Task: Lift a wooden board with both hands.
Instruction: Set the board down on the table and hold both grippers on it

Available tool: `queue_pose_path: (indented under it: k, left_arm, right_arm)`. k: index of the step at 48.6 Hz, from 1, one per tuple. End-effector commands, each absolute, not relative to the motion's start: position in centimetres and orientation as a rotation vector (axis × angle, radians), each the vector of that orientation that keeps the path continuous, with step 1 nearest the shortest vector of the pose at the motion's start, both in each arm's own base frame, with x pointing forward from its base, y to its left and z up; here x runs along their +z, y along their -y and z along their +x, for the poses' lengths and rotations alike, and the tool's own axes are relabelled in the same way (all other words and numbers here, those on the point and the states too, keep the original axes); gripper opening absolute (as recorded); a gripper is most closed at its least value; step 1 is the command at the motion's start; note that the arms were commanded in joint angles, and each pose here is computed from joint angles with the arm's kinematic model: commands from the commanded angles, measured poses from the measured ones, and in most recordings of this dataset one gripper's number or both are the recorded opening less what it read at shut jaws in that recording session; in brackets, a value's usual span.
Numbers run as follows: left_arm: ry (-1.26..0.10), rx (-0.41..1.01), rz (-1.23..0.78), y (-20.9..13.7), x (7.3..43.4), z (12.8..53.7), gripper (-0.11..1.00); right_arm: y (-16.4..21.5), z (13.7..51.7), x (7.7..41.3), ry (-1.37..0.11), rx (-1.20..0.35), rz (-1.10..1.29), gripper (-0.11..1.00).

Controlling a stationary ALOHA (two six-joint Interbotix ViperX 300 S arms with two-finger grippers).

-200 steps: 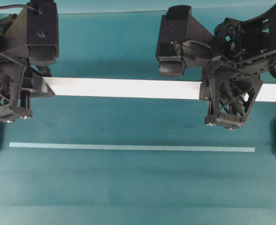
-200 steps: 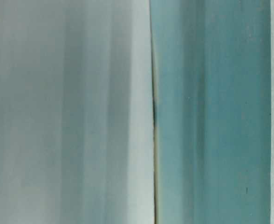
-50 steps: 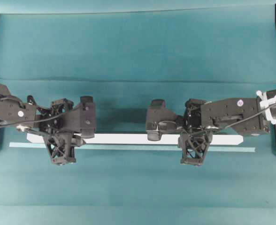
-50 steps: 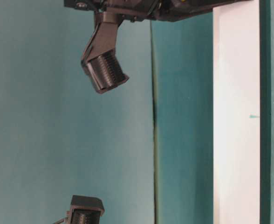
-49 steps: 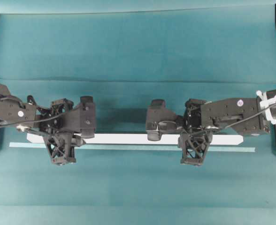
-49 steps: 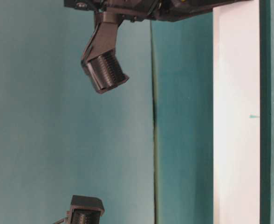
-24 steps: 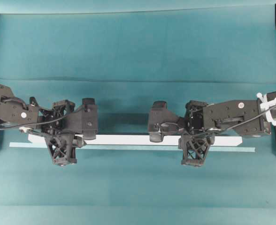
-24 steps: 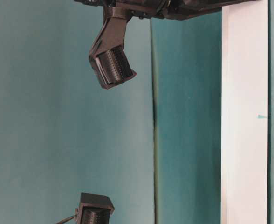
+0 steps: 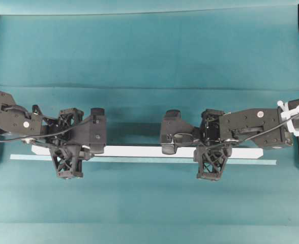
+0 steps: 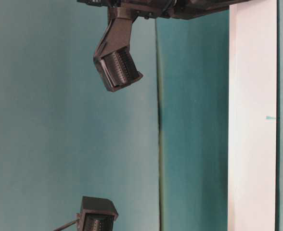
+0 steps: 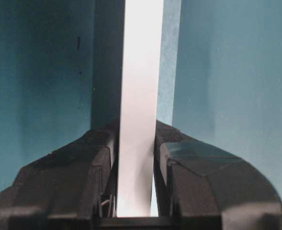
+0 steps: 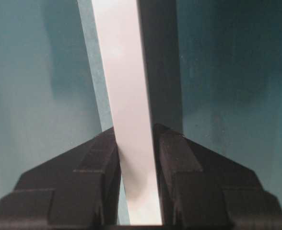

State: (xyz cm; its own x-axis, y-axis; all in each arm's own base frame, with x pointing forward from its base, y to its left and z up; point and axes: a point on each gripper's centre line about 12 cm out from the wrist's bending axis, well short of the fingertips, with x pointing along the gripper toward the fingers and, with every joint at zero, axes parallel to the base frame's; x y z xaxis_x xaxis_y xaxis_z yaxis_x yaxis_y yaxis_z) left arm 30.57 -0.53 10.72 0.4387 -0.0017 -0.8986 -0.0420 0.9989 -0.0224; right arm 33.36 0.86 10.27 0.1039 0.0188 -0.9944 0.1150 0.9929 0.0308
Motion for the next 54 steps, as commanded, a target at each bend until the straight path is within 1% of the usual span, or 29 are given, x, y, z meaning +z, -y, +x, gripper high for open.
queue_pose_path:
  k: [1,15,17,19,22,24,28,30,32,35,38,46,54]
  left_arm:
    - [-1.084,0.023,-0.047,0.6,11.3,31.0,0.18]
    - [-1.095,0.031,-0.059,0.6,11.0,30.6,0.18]
    - [-1.096,0.034,-0.063,0.6,11.0,30.6,0.22]
    - [-1.096,0.035,-0.066,0.6,11.0,30.5,0.31]
    - [-1.096,0.042,-0.076,0.6,11.0,30.6,0.49]
    - [-1.092,0.042,-0.079,0.6,11.1,30.7,0.62]
    - [-1.082,0.043,-0.078,0.6,11.4,30.9,0.83]
    - [-1.079,0.041,-0.076,0.6,11.5,31.0,0.92]
    - [-1.078,0.04,-0.074,0.6,11.5,31.1,0.97]
    - [-1.078,0.037,-0.07,0.6,11.5,31.1,0.96]
    - [-1.081,0.037,-0.07,0.6,11.4,31.0,0.94]
    - [-1.066,0.035,-0.066,0.6,12.2,30.9,0.96]
    - [-1.011,0.025,-0.052,0.5,15.0,30.9,0.96]
  right_arm:
    - [-0.9,33.4,9.8,-1.47,-0.081,0.123,0.22]
    - [-0.9,33.5,9.8,-1.455,-0.078,0.123,0.22]
    - [-0.9,33.5,9.8,-1.458,-0.079,0.124,0.22]
    - [-0.9,33.5,9.8,-1.46,-0.08,0.127,0.22]
    - [-1.0,33.5,9.9,-1.458,-0.08,0.133,0.23]
    - [-0.9,33.5,9.9,-1.461,-0.082,0.138,0.28]
    - [-1.0,33.4,9.9,-1.469,-0.085,0.151,0.5]
    - [-1.0,33.3,10.0,-1.47,-0.086,0.154,0.62]
    - [-1.1,33.3,10.1,-1.468,-0.085,0.151,0.74]
    - [-1.1,33.3,10.5,-1.455,-0.08,0.143,0.87]
    - [-0.9,33.5,11.0,-1.438,-0.082,0.141,0.94]
    - [-0.6,34.0,13.0,-1.383,-0.083,0.132,0.95]
    - [-0.6,34.2,16.0,-1.312,-0.076,0.133,0.95]
